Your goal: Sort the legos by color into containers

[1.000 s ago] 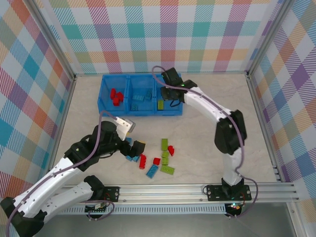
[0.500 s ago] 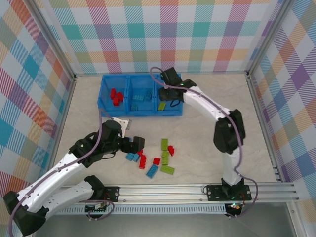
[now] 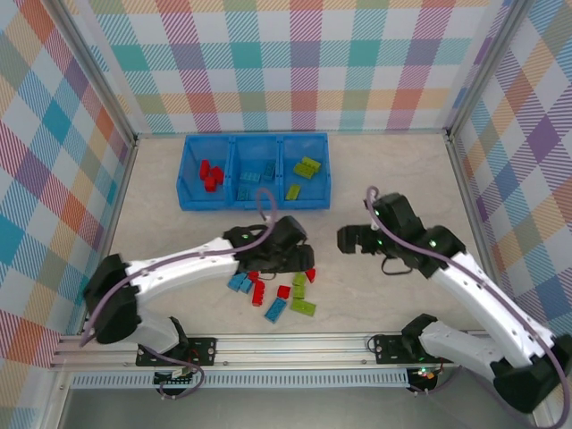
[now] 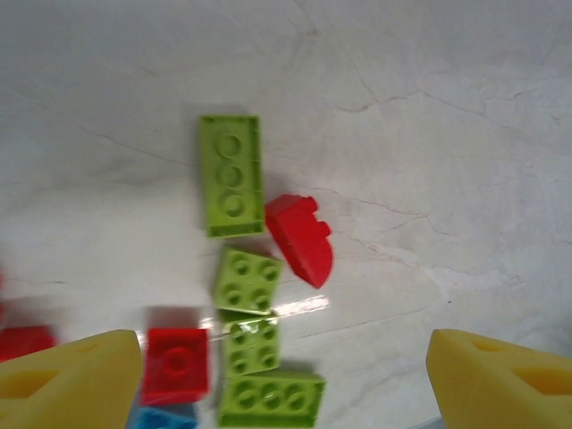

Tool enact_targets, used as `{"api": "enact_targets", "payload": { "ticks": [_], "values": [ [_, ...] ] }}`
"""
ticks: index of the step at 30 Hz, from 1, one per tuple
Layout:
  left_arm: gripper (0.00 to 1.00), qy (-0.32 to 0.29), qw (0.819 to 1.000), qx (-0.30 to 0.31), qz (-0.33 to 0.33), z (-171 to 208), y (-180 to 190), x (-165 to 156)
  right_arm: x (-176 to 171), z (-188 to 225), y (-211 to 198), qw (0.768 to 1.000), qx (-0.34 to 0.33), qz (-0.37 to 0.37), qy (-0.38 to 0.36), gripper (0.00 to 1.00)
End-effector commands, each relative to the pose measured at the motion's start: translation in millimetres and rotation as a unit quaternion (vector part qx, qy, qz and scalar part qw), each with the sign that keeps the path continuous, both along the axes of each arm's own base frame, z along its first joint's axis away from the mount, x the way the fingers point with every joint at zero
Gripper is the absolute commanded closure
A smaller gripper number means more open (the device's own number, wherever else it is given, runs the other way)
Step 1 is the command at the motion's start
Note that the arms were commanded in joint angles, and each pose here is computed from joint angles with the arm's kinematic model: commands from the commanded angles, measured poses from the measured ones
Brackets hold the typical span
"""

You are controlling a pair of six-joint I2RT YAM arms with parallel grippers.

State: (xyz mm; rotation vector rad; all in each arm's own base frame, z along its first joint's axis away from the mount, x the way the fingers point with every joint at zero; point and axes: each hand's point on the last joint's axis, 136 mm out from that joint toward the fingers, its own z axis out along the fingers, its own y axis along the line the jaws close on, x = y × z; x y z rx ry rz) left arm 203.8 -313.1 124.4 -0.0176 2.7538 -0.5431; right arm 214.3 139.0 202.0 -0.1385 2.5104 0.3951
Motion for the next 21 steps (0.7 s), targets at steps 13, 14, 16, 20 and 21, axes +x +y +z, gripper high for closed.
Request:
{"api": "enact_targets", "payload": {
  "ticks": [13,14,16,20,21],
  "values": [
    [0.38,0.067,0.987,0.079,0.119,-66.8,-32.3,3.6,-62.7,-10.5,-39.3,0.994,0.059,-0.078,0.05,0.0],
    [0.38,0.065,0.988,0.081,0.113,-68.0,-34.9,5.0,-62.4,-10.0,-39.3,0.994,0.058,-0.077,0.049,0.01],
    [0.38,0.066,0.989,0.085,0.103,-71.0,-39.5,6.3,-61.8,-9.5,-38.4,0.995,0.055,-0.073,0.048,0.0],
    [0.43,0.058,0.989,0.092,0.096,-76.2,-43.7,11.1,-62.5,-11.2,-36.1,0.995,0.055,-0.067,0.056,0.0],
    [0.45,0.055,0.989,0.098,0.096,-76.4,-42.6,12.6,-62.9,-11.6,-35.3,0.995,0.057,-0.067,0.058,0.0]
  ]
}}
